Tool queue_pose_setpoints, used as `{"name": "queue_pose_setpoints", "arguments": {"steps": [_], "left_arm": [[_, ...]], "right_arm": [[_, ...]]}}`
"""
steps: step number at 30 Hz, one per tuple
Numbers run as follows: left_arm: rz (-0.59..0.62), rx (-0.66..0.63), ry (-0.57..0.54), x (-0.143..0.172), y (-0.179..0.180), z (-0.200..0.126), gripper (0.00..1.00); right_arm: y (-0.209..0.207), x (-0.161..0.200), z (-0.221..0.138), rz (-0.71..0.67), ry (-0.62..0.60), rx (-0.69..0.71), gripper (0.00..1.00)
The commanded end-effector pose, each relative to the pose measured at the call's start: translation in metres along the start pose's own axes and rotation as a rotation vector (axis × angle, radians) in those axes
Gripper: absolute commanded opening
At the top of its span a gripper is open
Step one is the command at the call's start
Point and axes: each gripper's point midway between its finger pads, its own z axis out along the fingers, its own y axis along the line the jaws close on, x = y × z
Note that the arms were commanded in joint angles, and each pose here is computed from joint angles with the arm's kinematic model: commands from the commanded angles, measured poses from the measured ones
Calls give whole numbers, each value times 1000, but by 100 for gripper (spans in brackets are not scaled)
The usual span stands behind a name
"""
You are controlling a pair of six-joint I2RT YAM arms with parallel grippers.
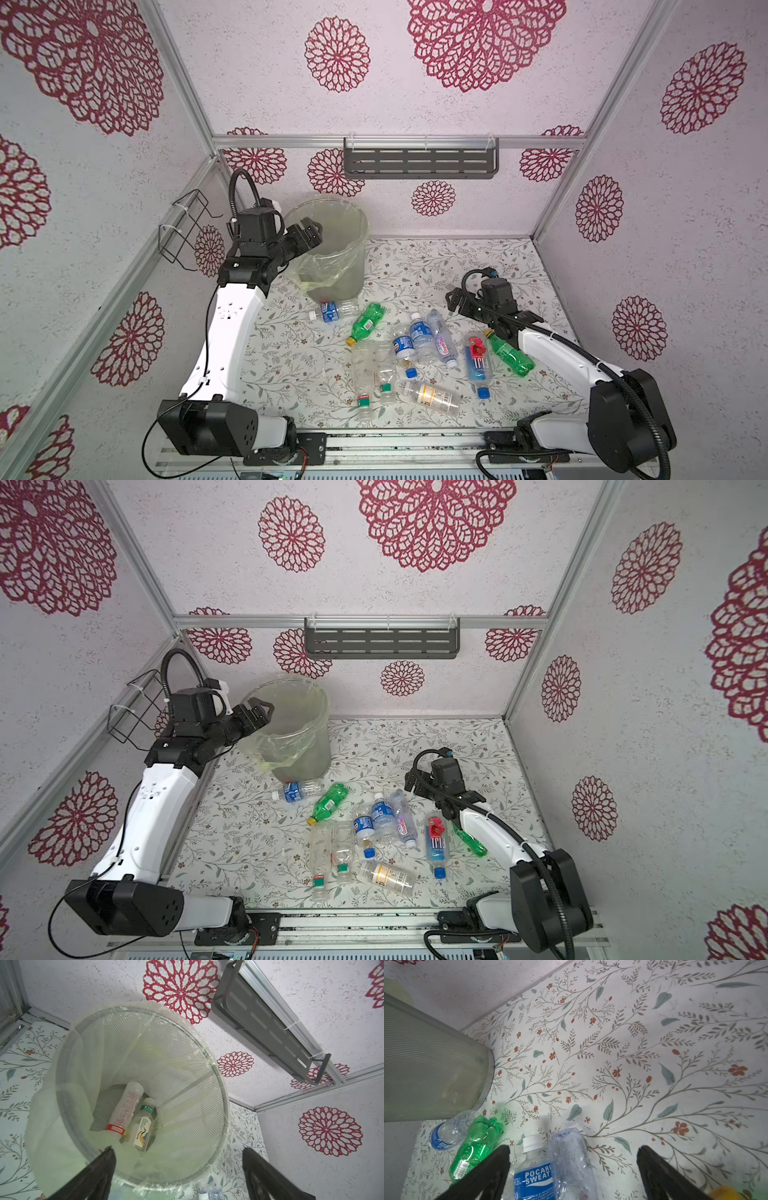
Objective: Throw the plastic bottles in the bin
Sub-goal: Throw the plastic bottle into the trash bin, then pick up the plastic bottle from the middle-right of the table.
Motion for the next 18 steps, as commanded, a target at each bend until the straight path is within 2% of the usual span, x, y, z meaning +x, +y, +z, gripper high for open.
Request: {"name": "queue_pose_setpoints", "arguments": {"steps": [1, 6, 12, 18], "left_arm": [[48, 53, -38, -6, -14, -11, 97], [64, 82, -46, 0, -27, -19, 97], [111, 118, -49, 9, -42, -23, 97], [207, 242, -48, 35, -72, -28, 97]], "right_arm": [[-8, -9, -12, -6, -26, 61, 99], [-13, -4, -13, -17, 16, 100, 99], [-6, 4, -9, -14, 69, 65, 99], [-11, 2, -13, -17, 87, 108, 99]]}}
